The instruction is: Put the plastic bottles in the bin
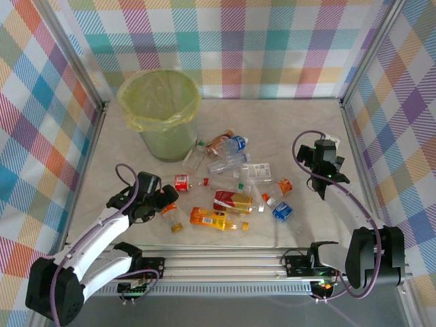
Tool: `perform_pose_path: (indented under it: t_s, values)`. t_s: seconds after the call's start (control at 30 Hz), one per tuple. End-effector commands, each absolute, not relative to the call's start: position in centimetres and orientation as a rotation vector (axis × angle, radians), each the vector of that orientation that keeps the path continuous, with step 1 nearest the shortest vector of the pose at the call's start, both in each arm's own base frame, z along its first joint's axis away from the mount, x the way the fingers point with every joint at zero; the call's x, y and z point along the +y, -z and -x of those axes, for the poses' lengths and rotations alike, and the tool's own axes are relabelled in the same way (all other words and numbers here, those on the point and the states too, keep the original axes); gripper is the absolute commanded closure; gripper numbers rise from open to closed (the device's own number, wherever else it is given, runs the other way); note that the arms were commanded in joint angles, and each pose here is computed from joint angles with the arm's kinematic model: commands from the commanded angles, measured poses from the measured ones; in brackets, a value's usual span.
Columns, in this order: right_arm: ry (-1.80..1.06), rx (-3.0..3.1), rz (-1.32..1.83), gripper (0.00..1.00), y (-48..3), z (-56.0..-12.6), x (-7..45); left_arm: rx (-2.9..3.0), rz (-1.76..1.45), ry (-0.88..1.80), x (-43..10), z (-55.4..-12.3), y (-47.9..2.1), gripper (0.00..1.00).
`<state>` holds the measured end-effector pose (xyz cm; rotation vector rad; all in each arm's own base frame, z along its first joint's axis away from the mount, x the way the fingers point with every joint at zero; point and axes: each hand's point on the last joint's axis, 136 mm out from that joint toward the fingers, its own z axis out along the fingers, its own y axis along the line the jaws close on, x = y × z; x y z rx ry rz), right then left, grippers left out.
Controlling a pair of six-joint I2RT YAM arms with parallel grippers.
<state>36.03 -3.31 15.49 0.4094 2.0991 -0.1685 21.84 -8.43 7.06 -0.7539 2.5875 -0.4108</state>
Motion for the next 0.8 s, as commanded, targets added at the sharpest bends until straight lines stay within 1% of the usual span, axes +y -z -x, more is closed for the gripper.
perform_pose_path:
  t_s: [0.0, 0.37, 0.5, 0.67, 0.77]
  values:
    - [0.147, 2.066, -0.415, 0.0, -16.2, -36.2, -3.1, 2.583, 0.736, 0.366, -8.3, -22.3, -6.2, 0.06]
    - [0.137, 2.076, -0.403, 0.0, -16.0, -36.4, -2.8, 2.612, 0.756, 0.284, -7.8, -22.6, -3.7, 0.16]
    - [0.136, 2.078, -0.401, 0.0, -15.9, -36.4, -2.8, 2.62, 0.77, 0.257, -7.7, -22.8, -3.0, 0.21]
    - [0.139, 2.077, -0.401, 0.0, -16.0, -36.4, -2.9, 2.637, 0.801, 0.207, -7.2, -22.5, -2.1, 0.35]
    - [0.139, 2.079, -0.399, 0.0, -15.9, -36.5, -2.8, 2.63, 0.805, 0.193, -6.9, -22.3, -2.5, 0.43]
